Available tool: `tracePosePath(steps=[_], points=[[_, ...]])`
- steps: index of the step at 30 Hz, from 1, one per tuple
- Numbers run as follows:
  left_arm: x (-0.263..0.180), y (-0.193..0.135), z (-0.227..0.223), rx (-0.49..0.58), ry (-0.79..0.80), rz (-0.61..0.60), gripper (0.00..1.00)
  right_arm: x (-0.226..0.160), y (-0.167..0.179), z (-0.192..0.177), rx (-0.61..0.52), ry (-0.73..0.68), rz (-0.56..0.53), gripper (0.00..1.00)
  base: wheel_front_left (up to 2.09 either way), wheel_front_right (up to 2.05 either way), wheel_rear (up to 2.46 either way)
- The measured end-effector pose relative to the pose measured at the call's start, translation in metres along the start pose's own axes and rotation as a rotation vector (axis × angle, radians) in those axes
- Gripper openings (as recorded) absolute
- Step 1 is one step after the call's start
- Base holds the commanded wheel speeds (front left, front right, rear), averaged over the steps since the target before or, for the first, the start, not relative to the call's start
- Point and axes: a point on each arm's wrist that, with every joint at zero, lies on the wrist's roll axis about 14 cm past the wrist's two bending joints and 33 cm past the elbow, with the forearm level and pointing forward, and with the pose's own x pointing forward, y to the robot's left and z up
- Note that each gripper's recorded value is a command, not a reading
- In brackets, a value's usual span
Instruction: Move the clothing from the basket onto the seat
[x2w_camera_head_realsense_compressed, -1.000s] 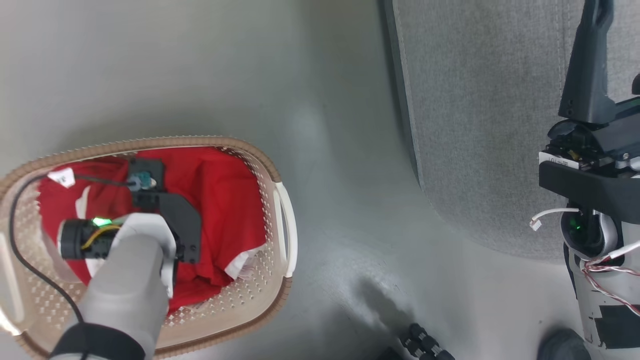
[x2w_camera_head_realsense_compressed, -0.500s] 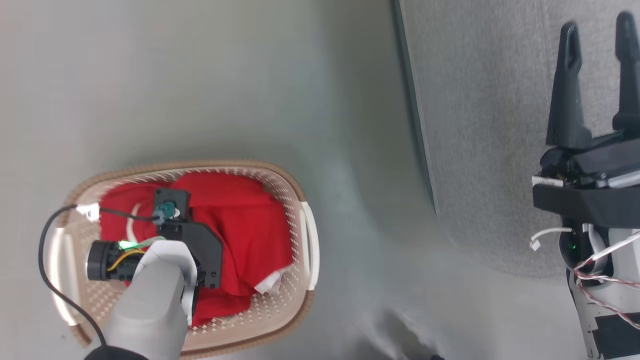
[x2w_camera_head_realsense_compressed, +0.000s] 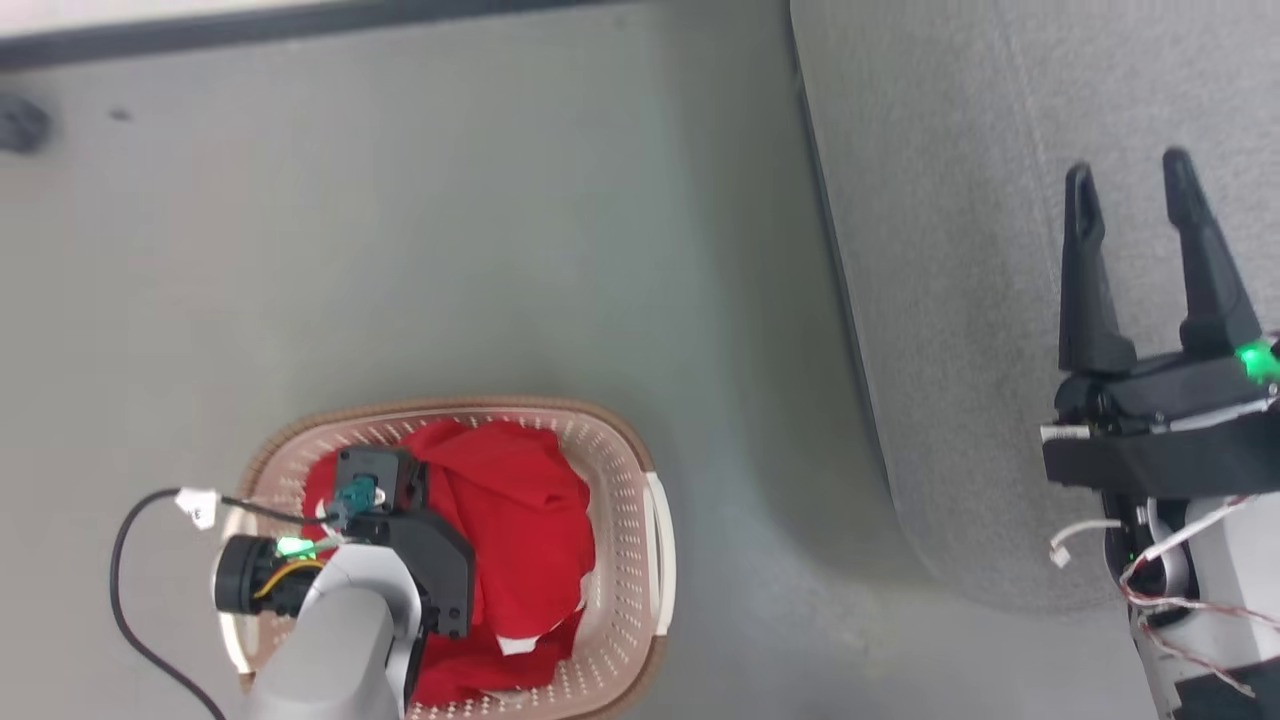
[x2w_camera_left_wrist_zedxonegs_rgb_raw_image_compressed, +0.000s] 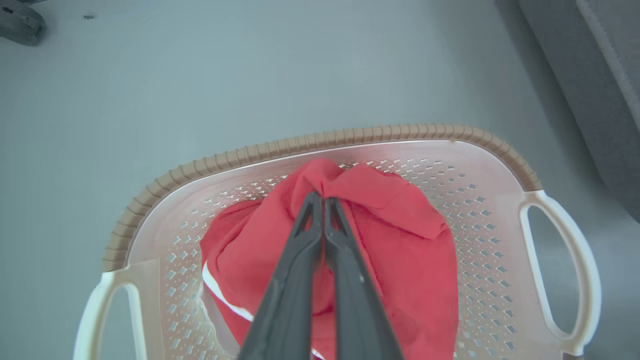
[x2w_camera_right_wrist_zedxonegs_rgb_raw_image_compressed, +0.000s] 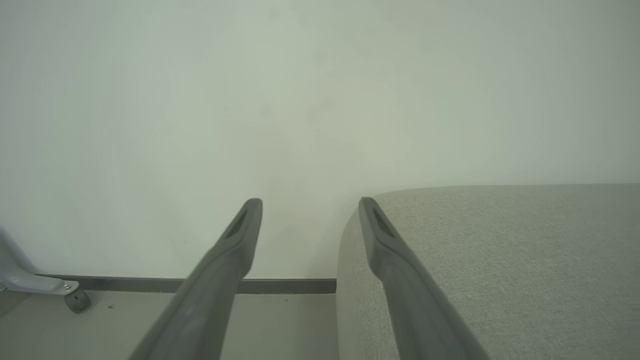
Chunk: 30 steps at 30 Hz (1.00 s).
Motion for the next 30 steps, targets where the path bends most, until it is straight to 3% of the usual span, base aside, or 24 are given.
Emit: tracePosePath(steps=[23,30], points=[[-0.103,-0.020,0.085,-0.034,-0.364,-0.032,0.00,-0.055,0.017,0.051,0.040,-0.051,0.021,1.00,0.00,0.00,0.00],[-0.146,-0.035,0.141,-0.044,-0.576,-0.059,0.00,-0.078,0.027,0.052,0.054,-0.035,0.039,1.00,0.00,0.00,0.00]])
